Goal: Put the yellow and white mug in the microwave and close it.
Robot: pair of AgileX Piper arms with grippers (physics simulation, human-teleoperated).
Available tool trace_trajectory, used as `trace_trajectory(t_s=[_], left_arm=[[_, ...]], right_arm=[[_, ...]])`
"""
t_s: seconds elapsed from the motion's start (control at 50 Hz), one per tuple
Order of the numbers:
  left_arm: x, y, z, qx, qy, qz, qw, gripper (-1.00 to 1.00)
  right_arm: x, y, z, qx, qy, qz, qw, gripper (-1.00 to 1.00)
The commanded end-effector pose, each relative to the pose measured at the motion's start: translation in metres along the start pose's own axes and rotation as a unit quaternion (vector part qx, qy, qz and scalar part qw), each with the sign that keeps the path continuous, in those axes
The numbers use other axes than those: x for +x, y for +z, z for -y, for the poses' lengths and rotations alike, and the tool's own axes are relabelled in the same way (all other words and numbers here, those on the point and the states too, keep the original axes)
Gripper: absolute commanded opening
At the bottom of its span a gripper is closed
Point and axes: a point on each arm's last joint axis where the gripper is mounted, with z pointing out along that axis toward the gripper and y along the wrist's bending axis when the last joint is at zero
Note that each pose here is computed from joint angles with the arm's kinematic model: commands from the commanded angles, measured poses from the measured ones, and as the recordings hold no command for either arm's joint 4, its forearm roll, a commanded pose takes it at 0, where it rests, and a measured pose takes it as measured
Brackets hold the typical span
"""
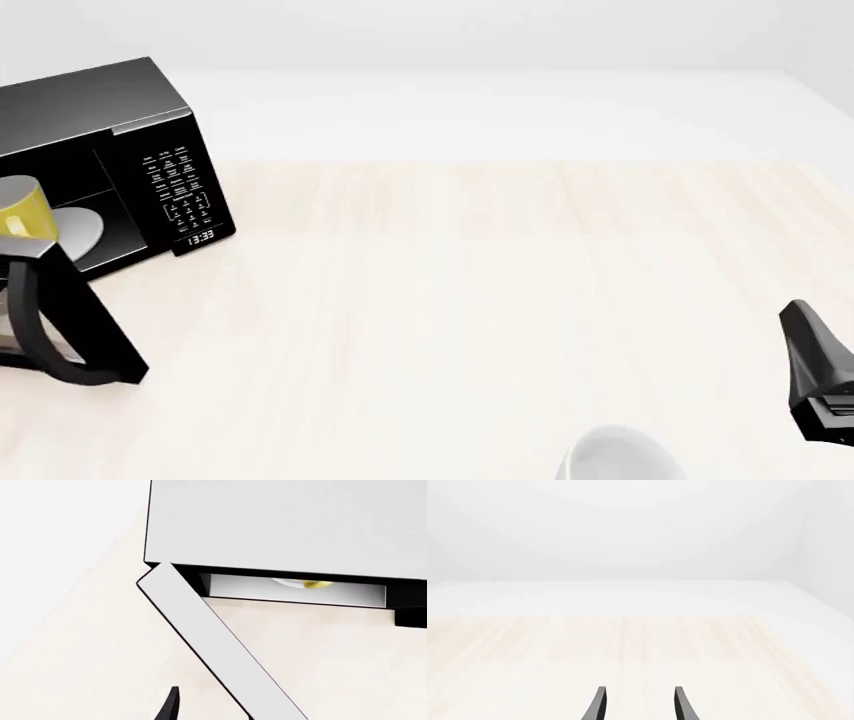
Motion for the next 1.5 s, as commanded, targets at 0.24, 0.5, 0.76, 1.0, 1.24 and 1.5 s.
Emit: trace_trajectory(t_s=[0.24, 0.5, 0.76, 1.0, 1.24, 1.5], left_arm=[[-0.020, -0.022, 0.012, 0.015, -0.021, 0.031, 0.9992, 1.00], [-0.030, -0.023, 0.018, 0.023, -0.024, 0.044, 0.9985, 1.00], [-0.037, -0.022, 0.024, 0.029, -0.025, 0.051, 0.9979, 1.00], [-0.043, -0.014, 0.026, 0.031, -0.026, 0.053, 0.9978, 1.00], [-0.053, -0.010, 0.032, 0.037, -0.026, 0.059, 0.9972, 1.00], [-0.061, -0.005, 0.040, 0.045, -0.026, 0.062, 0.9967, 1.00]], right_arm=[[0.000, 0.000, 0.000, 0.000, 0.000, 0.000, 1.0000, 1.00], [0.000, 0.000, 0.000, 0.001, 0.001, 0.000, 1.0000, 1.00], [0.000, 0.000, 0.000, 0.001, 0.001, 0.000, 1.0000, 1.00], [0.000, 0.000, 0.000, 0.001, 0.001, 0.000, 1.0000, 1.00], [0.000, 0.000, 0.000, 0.001, 0.000, 0.000, 1.0000, 1.00], [0.000, 0.000, 0.000, 0.001, 0.000, -0.001, 1.0000, 1.00]])
